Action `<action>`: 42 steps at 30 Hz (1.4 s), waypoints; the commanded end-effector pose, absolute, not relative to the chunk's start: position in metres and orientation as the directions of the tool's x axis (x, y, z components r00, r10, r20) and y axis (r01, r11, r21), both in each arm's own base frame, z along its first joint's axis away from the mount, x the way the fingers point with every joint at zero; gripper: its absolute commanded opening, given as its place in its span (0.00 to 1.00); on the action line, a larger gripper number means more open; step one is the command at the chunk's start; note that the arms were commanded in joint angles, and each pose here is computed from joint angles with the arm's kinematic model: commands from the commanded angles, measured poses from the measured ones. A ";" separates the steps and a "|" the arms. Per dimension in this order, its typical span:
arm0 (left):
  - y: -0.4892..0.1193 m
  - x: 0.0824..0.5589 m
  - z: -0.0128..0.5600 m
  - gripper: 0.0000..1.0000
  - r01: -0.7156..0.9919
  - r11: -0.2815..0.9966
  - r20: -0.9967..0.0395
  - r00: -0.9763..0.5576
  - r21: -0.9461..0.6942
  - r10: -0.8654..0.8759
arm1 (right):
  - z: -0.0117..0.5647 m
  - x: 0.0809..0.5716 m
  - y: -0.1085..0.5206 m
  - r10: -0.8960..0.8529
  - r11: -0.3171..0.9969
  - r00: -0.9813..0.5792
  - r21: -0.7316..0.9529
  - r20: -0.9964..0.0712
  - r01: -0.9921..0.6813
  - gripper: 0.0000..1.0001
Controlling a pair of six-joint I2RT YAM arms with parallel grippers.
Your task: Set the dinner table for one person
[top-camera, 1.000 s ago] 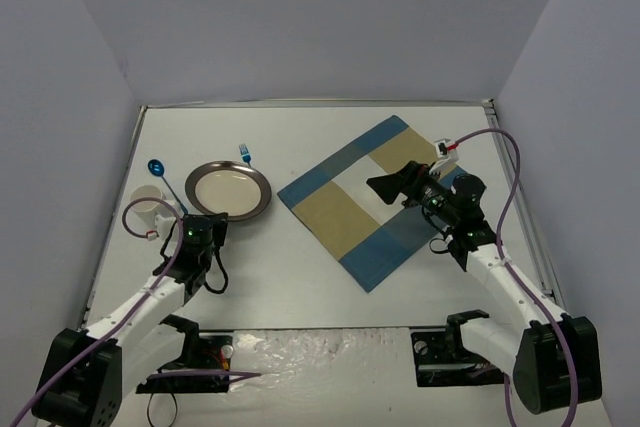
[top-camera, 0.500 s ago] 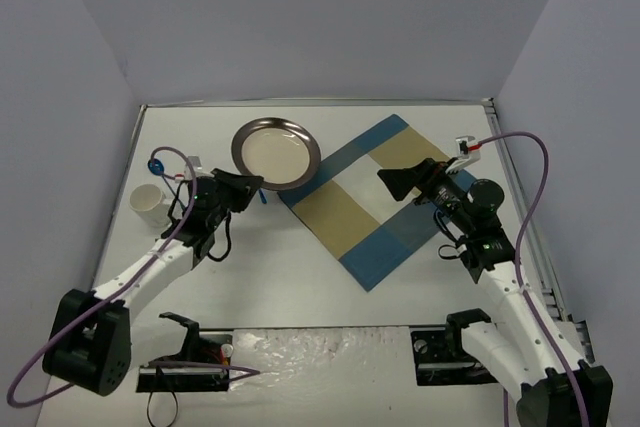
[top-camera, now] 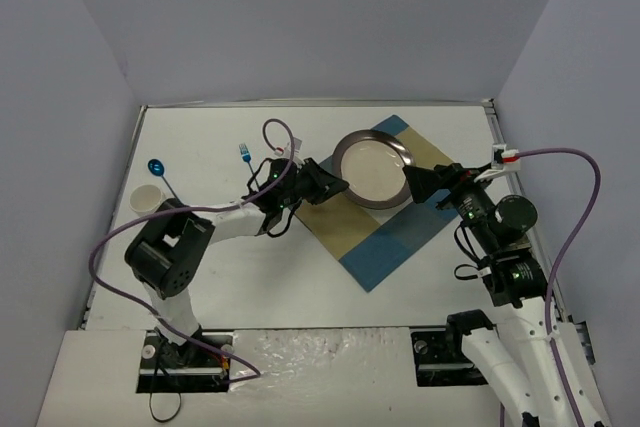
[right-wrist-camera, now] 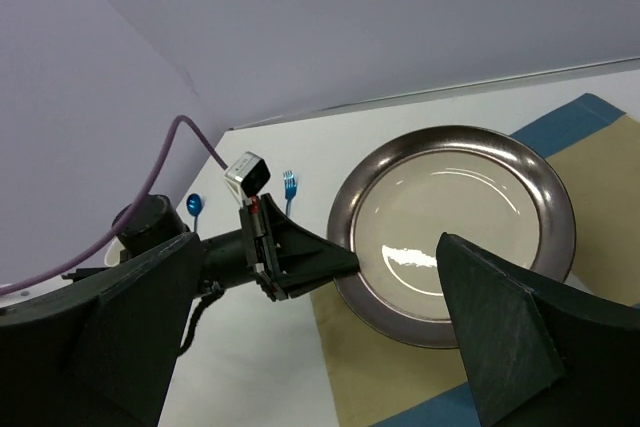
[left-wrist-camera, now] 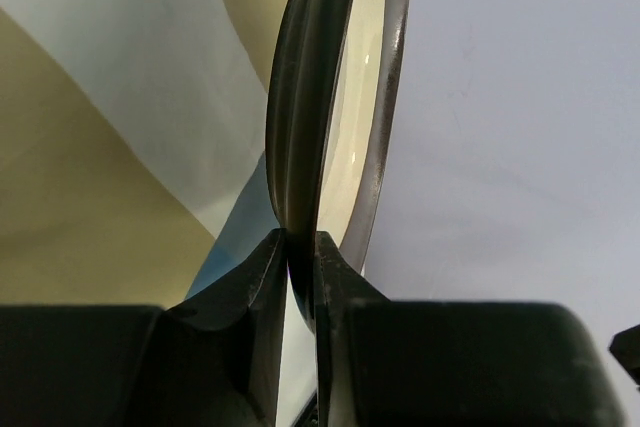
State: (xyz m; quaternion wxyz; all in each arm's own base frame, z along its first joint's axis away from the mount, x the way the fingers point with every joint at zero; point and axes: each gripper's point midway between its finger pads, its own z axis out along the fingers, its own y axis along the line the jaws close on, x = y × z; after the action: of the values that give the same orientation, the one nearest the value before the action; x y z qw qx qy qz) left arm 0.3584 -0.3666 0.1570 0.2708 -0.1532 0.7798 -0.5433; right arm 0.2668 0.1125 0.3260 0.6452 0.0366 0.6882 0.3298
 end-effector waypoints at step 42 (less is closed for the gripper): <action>-0.429 0.385 0.203 0.00 0.237 -0.014 -0.190 -0.814 -0.971 -0.549 | 0.308 0.264 0.105 0.396 0.834 -0.168 0.430 -0.903 -0.346 1.00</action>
State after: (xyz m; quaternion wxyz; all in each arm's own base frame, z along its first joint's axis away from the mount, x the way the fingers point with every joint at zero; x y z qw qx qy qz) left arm 0.3787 -0.4171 0.0845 0.2116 -0.1801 0.7641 -0.5822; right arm 0.2597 0.1049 0.2926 0.6185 0.0264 0.7305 0.2883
